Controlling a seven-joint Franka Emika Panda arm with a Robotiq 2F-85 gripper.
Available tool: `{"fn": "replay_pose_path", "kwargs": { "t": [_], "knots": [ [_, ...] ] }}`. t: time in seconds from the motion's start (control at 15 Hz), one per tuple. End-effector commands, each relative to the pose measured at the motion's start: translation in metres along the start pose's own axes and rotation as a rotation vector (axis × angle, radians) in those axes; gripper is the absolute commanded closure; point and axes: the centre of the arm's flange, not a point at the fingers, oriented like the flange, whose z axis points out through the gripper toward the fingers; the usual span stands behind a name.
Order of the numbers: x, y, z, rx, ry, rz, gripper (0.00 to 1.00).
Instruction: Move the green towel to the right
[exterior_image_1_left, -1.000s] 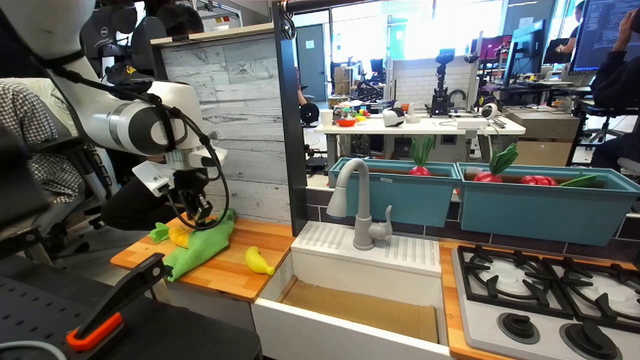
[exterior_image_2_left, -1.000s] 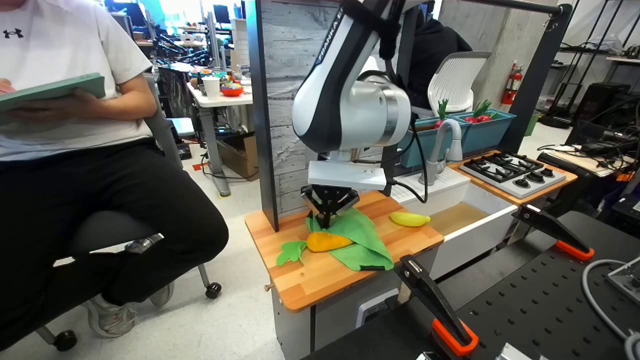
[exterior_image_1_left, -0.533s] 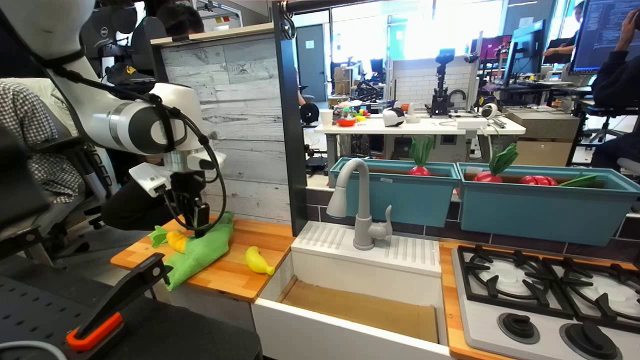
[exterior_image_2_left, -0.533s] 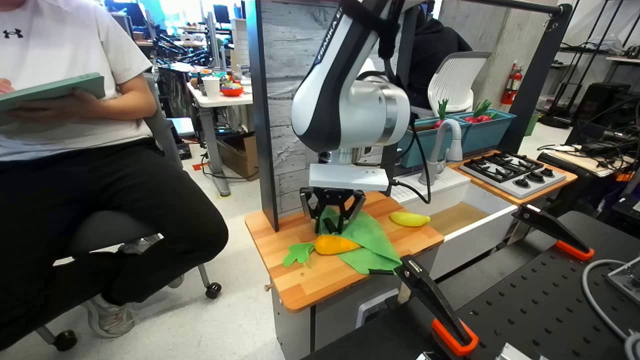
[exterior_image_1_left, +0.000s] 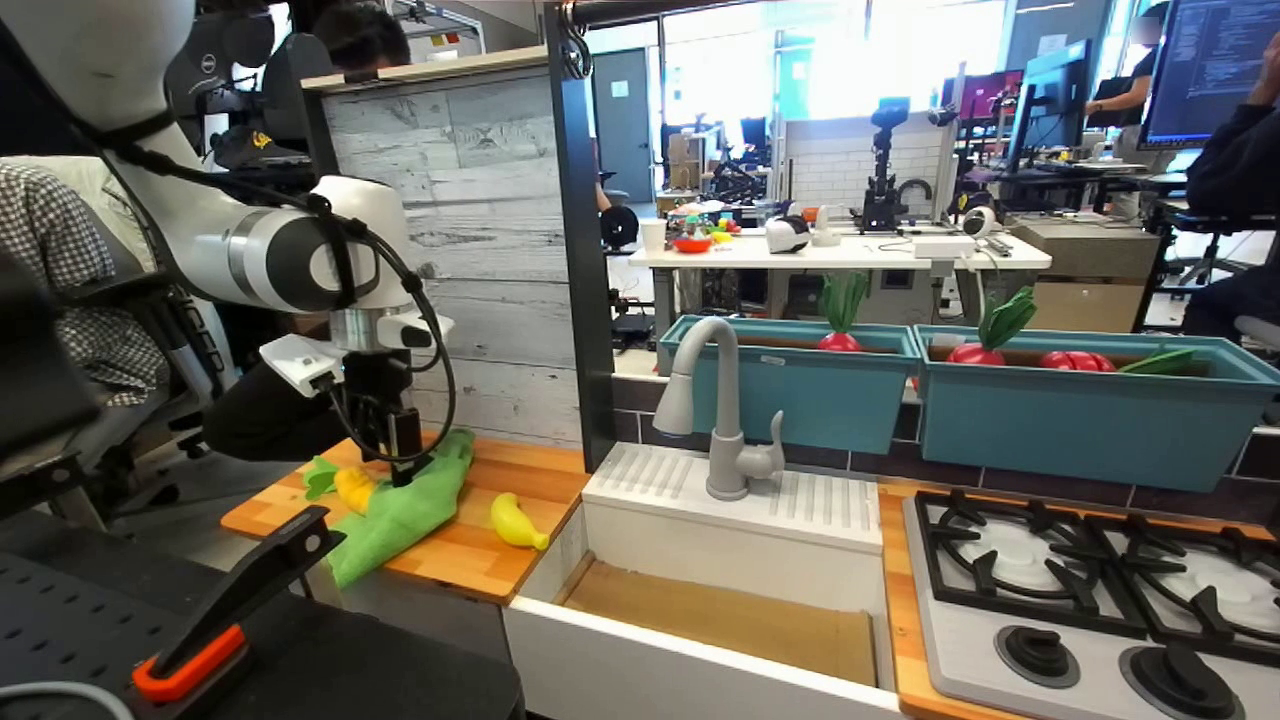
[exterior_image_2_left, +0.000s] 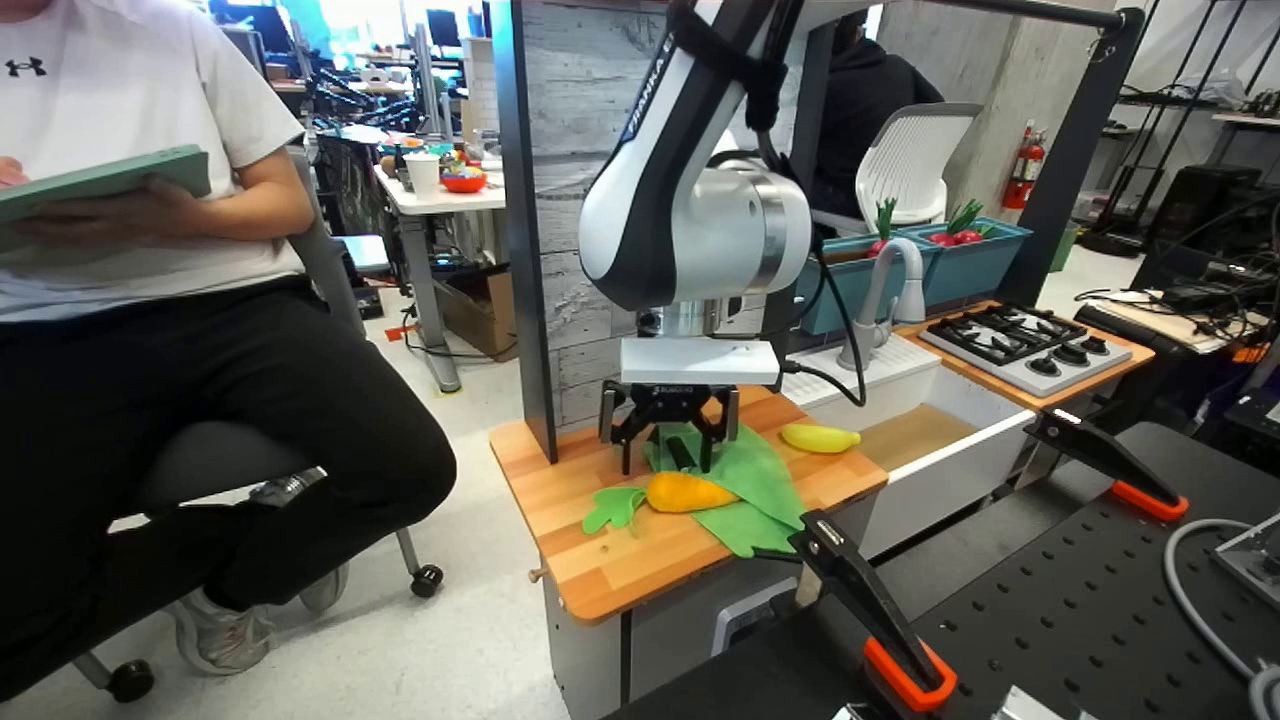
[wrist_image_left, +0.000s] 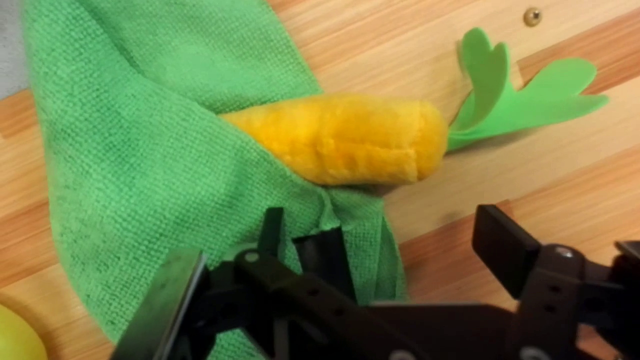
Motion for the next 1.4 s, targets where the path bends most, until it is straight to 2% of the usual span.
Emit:
{"fn": "replay_pose_path", "kwargs": {
  "t": [0.0, 0.47, 0.6, 0.93, 1.33],
  "knots": [
    [0.011, -0.004, 0.005, -0.023, -0.006, -0.005, 0.37],
    [0.015, -0.003, 0.003, -0.025, 0.009, -0.001, 0.9],
    [0.016, -0.005, 0.001, -0.024, 0.015, -0.001, 1.0],
    [0.016, -0.015, -0.01, -0.028, 0.037, -0.015, 0.99],
    [0.019, -0.029, -0.054, -0.008, 0.111, -0.03, 0.99]
  ]
}}
